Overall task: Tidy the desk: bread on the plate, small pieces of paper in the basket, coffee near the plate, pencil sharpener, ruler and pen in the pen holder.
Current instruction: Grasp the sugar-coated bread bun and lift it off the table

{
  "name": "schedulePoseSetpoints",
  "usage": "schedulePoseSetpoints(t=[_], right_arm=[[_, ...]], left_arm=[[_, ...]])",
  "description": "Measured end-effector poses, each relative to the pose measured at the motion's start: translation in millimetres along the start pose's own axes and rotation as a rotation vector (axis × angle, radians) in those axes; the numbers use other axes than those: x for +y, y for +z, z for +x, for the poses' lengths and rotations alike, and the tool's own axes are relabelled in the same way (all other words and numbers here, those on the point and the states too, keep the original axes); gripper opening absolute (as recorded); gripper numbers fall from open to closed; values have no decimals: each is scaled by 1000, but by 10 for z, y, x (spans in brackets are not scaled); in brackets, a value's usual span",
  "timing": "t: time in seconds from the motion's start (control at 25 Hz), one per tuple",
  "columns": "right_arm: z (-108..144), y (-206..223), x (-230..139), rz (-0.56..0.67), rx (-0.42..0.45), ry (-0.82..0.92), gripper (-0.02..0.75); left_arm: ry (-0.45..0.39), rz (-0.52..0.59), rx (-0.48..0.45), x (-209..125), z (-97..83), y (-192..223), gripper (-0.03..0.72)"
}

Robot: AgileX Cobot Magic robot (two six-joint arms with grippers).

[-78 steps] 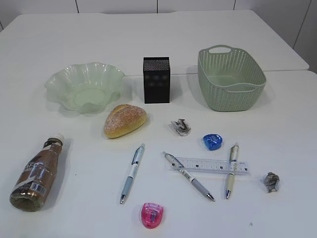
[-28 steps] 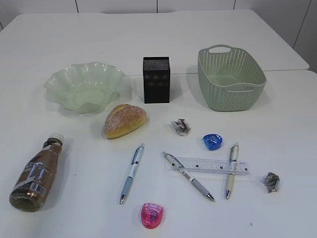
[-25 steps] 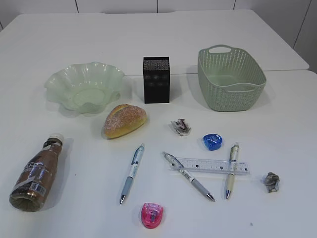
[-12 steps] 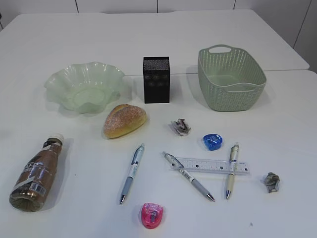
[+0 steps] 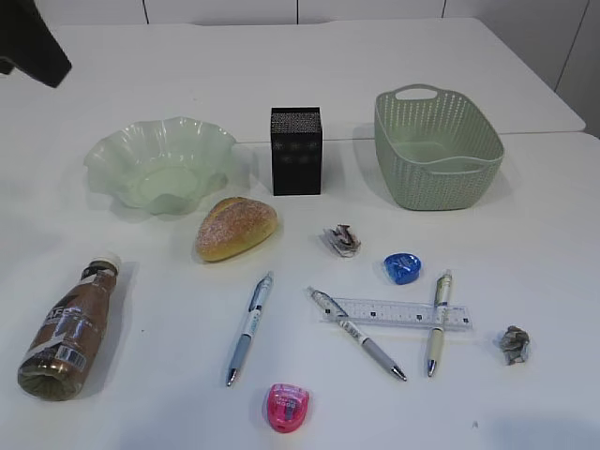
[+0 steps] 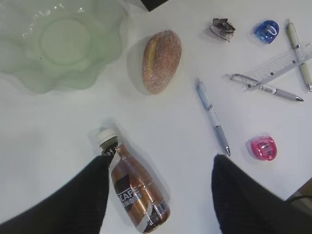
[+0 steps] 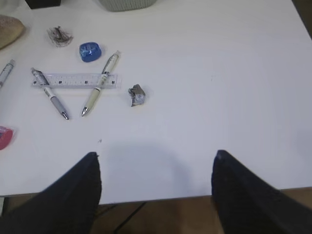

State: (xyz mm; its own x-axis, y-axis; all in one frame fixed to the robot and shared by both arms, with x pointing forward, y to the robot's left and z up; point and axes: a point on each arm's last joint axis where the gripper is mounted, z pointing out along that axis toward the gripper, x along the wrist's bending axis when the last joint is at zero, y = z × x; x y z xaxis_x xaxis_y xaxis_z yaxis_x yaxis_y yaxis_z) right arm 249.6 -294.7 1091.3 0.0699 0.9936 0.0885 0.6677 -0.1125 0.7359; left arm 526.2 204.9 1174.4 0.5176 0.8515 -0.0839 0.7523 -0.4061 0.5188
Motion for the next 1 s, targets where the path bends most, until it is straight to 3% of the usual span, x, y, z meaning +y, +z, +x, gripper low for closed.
schedulePoseSetpoints(t=[0.16,0.32,0.52,0.72,1.0], right_arm=[[30,254,381,170,0,36,551],[44,479,647,264,-4,49,551],[61,700,981,327,-8,57,551],[69,834,1184,352,-10,59,551],[73,974,1313,384,-13,63,551]], left_arm=[[5,74,-26,59,-21,314,509],[41,158,-43,101,-99,671,575],[116,255,-8,185,-165,1119,601],[175,244,24,446,-220,1405,601],[186,249,23,669,-193,1890,601]])
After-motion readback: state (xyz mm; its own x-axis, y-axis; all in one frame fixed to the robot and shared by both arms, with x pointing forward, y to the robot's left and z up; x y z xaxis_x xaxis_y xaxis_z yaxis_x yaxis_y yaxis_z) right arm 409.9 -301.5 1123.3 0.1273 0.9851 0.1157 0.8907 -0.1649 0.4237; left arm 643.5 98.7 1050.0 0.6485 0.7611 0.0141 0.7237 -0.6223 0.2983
